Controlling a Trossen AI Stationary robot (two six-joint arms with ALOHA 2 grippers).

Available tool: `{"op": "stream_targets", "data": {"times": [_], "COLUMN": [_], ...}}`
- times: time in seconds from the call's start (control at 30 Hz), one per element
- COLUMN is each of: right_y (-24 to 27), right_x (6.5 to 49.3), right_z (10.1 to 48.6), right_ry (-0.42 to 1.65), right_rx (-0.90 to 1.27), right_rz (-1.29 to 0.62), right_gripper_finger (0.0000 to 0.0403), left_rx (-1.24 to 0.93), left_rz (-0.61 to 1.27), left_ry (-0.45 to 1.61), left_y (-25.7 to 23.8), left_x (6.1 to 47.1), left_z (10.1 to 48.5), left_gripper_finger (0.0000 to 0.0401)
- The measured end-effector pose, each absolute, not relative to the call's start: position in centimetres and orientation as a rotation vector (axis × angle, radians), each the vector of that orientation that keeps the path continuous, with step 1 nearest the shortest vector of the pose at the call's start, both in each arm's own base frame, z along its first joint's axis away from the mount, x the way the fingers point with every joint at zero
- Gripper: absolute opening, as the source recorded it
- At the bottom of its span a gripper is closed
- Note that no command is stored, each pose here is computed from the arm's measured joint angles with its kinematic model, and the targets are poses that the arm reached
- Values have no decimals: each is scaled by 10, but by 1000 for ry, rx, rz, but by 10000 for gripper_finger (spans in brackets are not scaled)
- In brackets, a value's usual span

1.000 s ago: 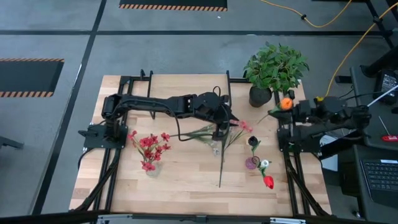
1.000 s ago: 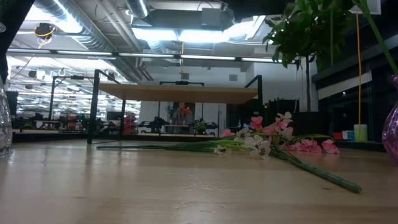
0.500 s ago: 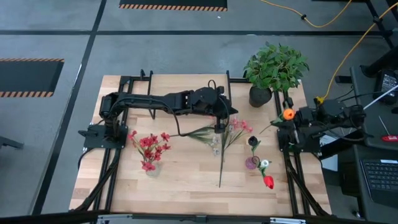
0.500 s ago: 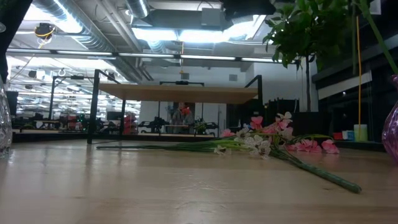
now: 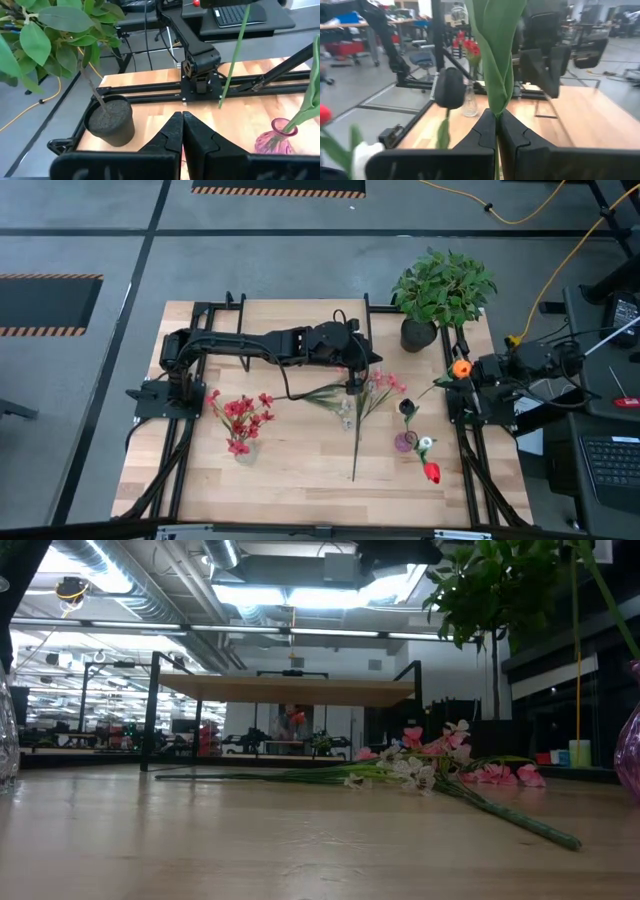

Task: Pick and place flowers into a vace then onto a shelf
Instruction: Put the orange flower into the pink vase

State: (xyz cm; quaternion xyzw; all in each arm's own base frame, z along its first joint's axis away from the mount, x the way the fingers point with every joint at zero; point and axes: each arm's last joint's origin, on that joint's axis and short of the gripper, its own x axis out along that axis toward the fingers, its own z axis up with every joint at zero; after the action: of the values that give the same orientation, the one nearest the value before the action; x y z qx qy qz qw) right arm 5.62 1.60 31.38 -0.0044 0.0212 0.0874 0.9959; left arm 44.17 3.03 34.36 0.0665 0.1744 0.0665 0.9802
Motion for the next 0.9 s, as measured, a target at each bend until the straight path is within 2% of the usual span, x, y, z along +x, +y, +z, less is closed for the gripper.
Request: {"op": "stream_targets", "data": {"times": [0.23,0.47,0.63,0.9], "right_y": [22,37,54,72], "right_x": [65,77,81,69], "right_z": [327,325,340,327], "right_ry": [68,116,113,119], "right_rx": [-26,-24,-64,-83], "right_rz": [177,194,243,224], "right_gripper_finger": [0,0,0,0], "left_rx": [127,128,113,117], "left_rz": [165,174,171,153], "left_ry": [352,354,352,349], "left_y": [31,31,29,17], "left_x": [441,441,442,442], "left_z": [344,344,344,344], "left_gripper_finger": [3,2,1,1]}}
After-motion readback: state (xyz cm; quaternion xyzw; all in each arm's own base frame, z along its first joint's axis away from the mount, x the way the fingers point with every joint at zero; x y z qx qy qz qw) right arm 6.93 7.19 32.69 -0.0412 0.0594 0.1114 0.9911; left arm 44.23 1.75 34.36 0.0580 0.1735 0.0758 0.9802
